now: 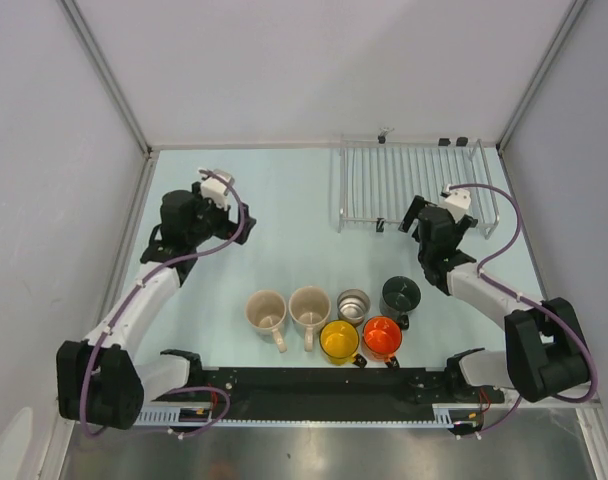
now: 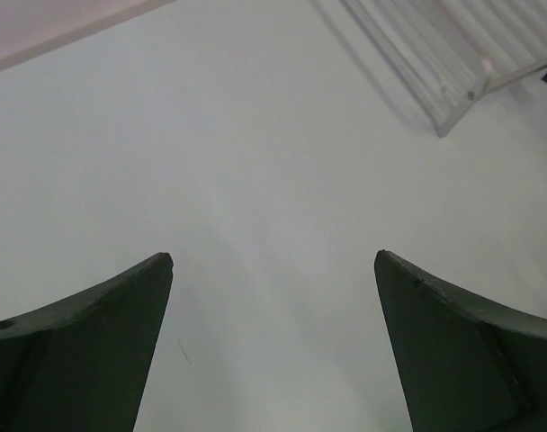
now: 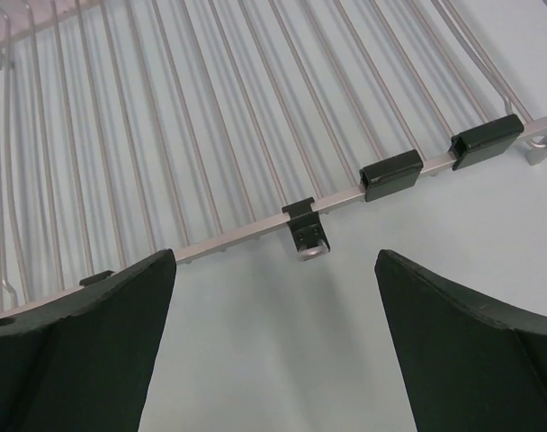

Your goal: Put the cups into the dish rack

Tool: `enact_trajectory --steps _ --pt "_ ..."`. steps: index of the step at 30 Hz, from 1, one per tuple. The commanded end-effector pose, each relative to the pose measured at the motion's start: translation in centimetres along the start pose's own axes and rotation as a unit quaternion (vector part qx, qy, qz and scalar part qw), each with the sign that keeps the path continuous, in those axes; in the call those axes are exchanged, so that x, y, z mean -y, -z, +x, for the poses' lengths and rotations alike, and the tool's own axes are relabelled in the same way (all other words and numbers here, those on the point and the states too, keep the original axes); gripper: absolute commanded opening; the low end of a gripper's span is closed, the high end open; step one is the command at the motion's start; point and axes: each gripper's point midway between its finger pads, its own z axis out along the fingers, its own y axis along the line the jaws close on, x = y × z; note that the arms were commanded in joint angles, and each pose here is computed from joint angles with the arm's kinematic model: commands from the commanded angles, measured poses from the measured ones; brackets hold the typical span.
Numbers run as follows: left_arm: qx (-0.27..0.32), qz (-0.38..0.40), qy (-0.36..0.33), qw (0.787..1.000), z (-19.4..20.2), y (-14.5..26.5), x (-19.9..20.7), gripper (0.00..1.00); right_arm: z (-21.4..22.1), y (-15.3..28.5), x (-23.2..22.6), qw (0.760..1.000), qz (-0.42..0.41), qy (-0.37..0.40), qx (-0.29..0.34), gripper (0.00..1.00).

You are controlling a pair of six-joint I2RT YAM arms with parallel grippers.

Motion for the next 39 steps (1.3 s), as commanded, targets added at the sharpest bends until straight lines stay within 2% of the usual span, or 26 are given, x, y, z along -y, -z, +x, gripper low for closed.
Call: enact_trajectory --steps 1,8,9,10,15,18,19,20,22,23,29,33,39 --pt "0.03 0.045 -0.056 0.997 -4.9 -1.3 4.2 1.0 -2.8 0.9 -1.4 0.998 -0.038 -0.021 0.042 1.0" --pt "0.011 0.014 -0.088 0.996 -7.3 -7.1 8.7 0.96 -3.1 1.3 -1.2 0.998 -0.041 -0.02 0.053 1.0" --pt "-0.011 0.002 -0.086 0.996 -6.2 -8.7 8.9 0.96 -3.2 1.1 -1.0 0.998 -0.035 -0.017 0.054 1.0" --pt "-0.004 0.007 -0.082 0.997 -7.2 -9.5 10.1 0.96 -2.9 0.9 -0.9 0.998 -0.03 -0.014 0.05 1.0" --pt "-0.025 -0.051 -0.045 0.997 -6.8 -14.1 11.4 1.0 -2.8 0.7 -1.0 0.998 -0.026 -0.01 0.048 1.0" --pt "-0.053 -0.023 -0.041 0.997 -6.0 -16.9 12.9 1.0 -2.9 0.9 -1.6 0.998 -0.039 -0.009 0.053 1.0" --pt "-0.042 -0.016 -0.04 0.998 -7.4 -17.5 13.3 1.0 -3.0 0.9 -1.8 0.997 -0.042 -0.009 0.056 1.0" --pt "-0.058 -0.014 -0.029 0.998 -6.1 -18.7 13.6 1.0 -3.1 0.9 -1.8 0.997 -0.042 -0.006 0.058 1.0" --pt "-0.056 0.001 -0.025 0.998 -6.7 -19.8 14.4 0.99 -2.9 0.8 -1.9 0.997 -0.044 -0.003 0.058 1.0" --pt "-0.073 0.002 -0.028 0.997 -5.4 -20.6 14.5 0.99 -3.0 0.8 -2.0 0.997 -0.044 -0.001 0.06 1.0" --pt "-0.1 -0.009 -0.026 0.995 -3.2 -21.9 14.4 0.97 -2.2 0.0 -2.4 0.998 -0.042 0.017 0.048 1.0" --pt "-0.105 -0.002 -0.026 0.994 -3.7 -22.2 14.7 0.97 -2.0 0.0 -3.0 0.997 -0.049 0.027 0.046 0.99" --pt "-0.092 0.041 0.008 0.995 -5.2 -22.5 17.2 0.96 -1.8 -0.1 -3.4 0.997 -0.051 0.032 0.045 0.99"
